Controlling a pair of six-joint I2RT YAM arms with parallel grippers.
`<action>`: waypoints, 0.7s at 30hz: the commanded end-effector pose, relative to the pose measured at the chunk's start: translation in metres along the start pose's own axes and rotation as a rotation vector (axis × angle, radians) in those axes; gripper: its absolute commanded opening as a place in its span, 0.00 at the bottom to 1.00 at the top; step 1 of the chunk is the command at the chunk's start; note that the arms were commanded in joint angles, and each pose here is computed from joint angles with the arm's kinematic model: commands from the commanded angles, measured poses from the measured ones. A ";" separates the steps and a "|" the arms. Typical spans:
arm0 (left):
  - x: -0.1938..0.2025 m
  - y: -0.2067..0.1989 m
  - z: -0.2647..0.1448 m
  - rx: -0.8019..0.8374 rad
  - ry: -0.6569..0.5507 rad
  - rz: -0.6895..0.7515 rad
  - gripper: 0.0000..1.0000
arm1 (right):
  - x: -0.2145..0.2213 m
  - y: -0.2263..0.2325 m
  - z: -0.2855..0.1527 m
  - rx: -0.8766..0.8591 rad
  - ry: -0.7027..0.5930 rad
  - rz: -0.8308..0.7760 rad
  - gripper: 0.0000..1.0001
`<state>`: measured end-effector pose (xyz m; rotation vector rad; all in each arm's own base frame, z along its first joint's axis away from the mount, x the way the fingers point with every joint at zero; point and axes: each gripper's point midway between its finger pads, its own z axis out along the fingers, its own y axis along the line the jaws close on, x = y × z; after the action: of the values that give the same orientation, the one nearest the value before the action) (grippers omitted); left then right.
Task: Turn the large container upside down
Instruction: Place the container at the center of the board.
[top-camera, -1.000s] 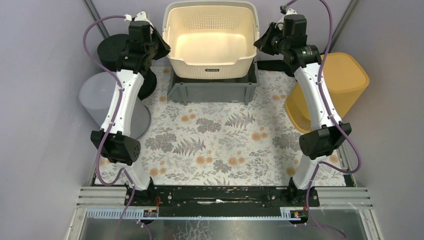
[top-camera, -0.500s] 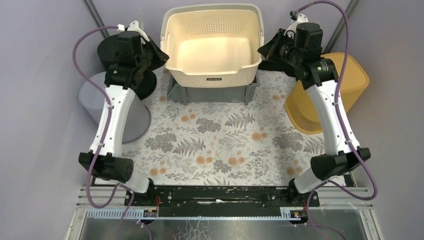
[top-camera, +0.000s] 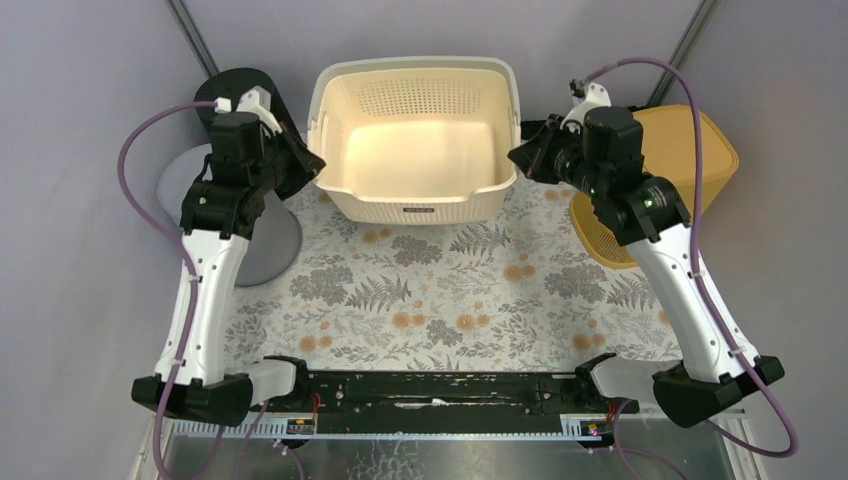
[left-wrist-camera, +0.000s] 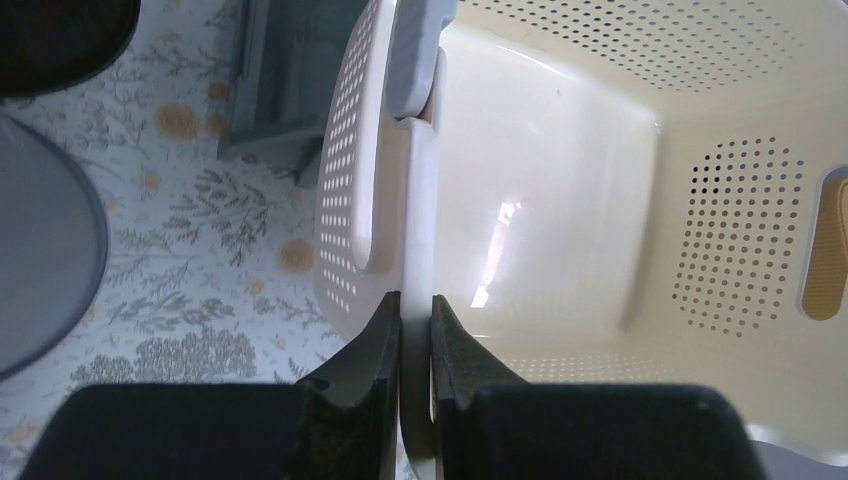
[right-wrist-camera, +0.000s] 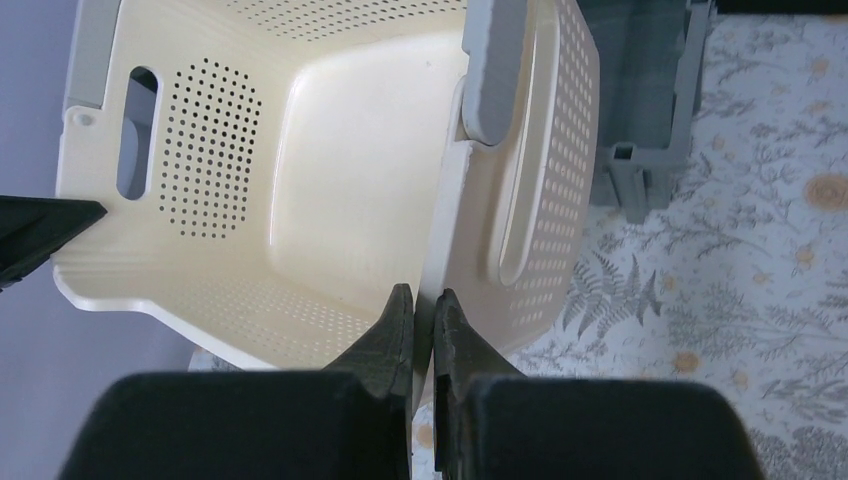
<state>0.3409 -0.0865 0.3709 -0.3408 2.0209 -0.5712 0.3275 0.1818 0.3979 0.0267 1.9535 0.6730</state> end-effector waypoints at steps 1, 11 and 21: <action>0.006 -0.068 -0.048 0.335 0.005 0.001 0.03 | 0.031 0.042 -0.023 -0.200 0.056 -0.027 0.00; 0.073 -0.042 -0.069 0.329 0.121 -0.068 0.03 | 0.085 0.029 -0.044 -0.198 0.157 0.052 0.00; 0.125 -0.014 -0.064 0.286 0.236 -0.094 0.04 | 0.142 0.007 -0.040 -0.163 0.258 0.103 0.00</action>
<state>0.2361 -0.0937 0.2715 -0.3908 2.2332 -0.6579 0.2484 0.1803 0.2978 0.0865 2.1514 0.7465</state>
